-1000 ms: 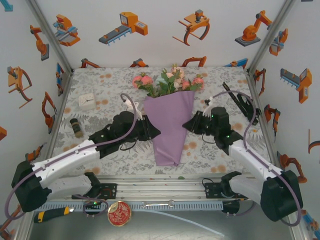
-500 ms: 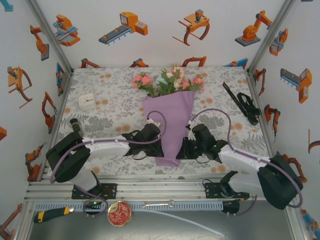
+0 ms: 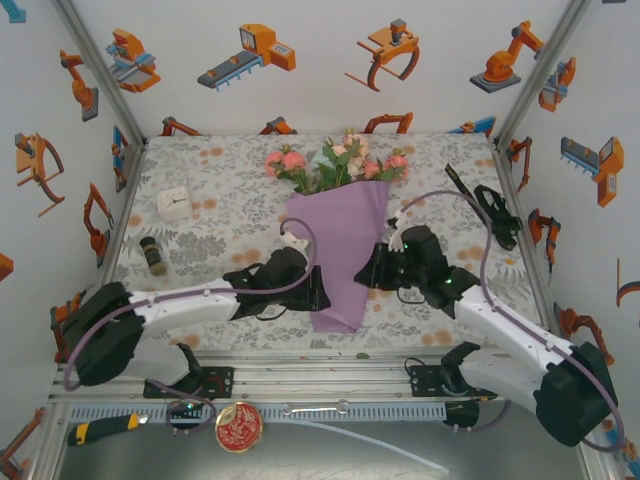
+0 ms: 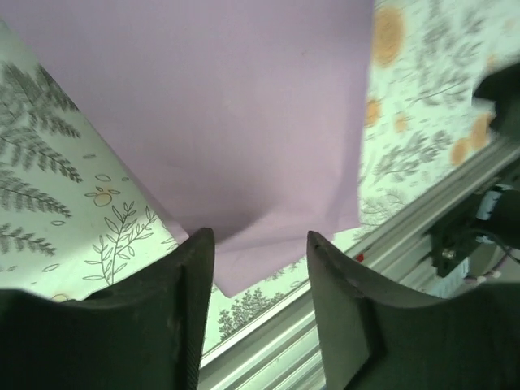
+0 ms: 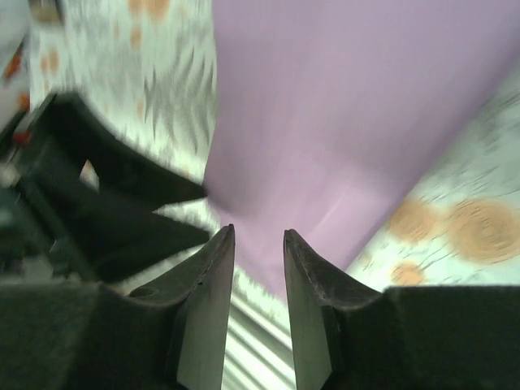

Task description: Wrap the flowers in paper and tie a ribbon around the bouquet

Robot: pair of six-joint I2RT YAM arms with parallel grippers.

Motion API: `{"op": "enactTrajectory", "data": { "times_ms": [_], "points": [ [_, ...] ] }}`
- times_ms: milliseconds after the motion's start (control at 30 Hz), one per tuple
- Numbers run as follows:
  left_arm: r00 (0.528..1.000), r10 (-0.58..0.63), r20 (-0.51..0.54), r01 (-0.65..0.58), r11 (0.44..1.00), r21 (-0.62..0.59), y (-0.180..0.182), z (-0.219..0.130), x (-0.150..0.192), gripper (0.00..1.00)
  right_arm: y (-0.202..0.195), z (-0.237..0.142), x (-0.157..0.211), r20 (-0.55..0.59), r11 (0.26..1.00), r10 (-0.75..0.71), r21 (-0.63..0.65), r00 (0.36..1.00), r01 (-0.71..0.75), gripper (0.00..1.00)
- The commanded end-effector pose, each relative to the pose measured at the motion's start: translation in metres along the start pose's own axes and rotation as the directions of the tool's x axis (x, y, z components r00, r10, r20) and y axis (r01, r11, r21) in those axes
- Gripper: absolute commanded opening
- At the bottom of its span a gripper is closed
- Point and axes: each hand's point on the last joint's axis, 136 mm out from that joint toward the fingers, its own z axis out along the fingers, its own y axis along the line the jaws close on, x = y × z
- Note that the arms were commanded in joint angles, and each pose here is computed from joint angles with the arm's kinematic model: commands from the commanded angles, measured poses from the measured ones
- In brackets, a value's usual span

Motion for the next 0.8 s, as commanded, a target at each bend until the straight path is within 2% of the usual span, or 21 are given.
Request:
{"op": "enactTrajectory", "data": {
  "times_ms": [0,100,200,367,467,600,667,767],
  "points": [
    [0.982,0.109,0.151,-0.102,0.993,-0.053,-0.004,-0.037,-0.037,0.57,-0.030,-0.025,-0.047,0.189,0.973,-0.052,0.232,0.981,0.006,0.33],
    [0.940,0.201,0.277,-0.168,0.976,-0.140,0.003,-0.072,-0.065,0.61,-0.047,-0.050,-0.083,0.331,0.928,-0.079,0.368,0.940,-0.052,0.34],
    [0.880,0.306,0.364,-0.234,0.945,-0.228,0.005,-0.107,-0.093,0.62,-0.060,-0.063,-0.111,0.381,0.903,-0.078,0.418,0.921,-0.096,0.39],
    [0.781,0.492,0.385,-0.340,0.851,-0.399,0.009,-0.148,-0.126,0.64,-0.092,-0.064,-0.147,0.337,0.862,-0.089,0.497,0.937,-0.096,0.50],
    [0.778,0.498,0.383,-0.305,0.832,-0.463,0.019,-0.165,-0.142,0.65,-0.127,-0.065,-0.177,0.303,0.837,-0.081,0.538,0.950,-0.100,0.53],
    [0.779,0.437,0.450,-0.287,0.886,-0.363,0.011,-0.172,-0.146,0.74,-0.182,-0.062,-0.224,0.245,0.811,-0.078,0.579,0.966,-0.081,0.55],
    [0.771,0.402,0.494,-0.311,0.915,-0.258,-0.004,-0.173,-0.143,0.81,-0.223,-0.053,-0.241,0.204,0.768,-0.062,0.635,0.977,-0.083,0.56],
    [0.763,0.364,0.535,-0.363,0.925,-0.113,-0.028,-0.175,-0.137,0.94,-0.278,-0.037,-0.261,0.081,0.691,-0.035,0.722,0.996,-0.034,0.58]
  ]
}}
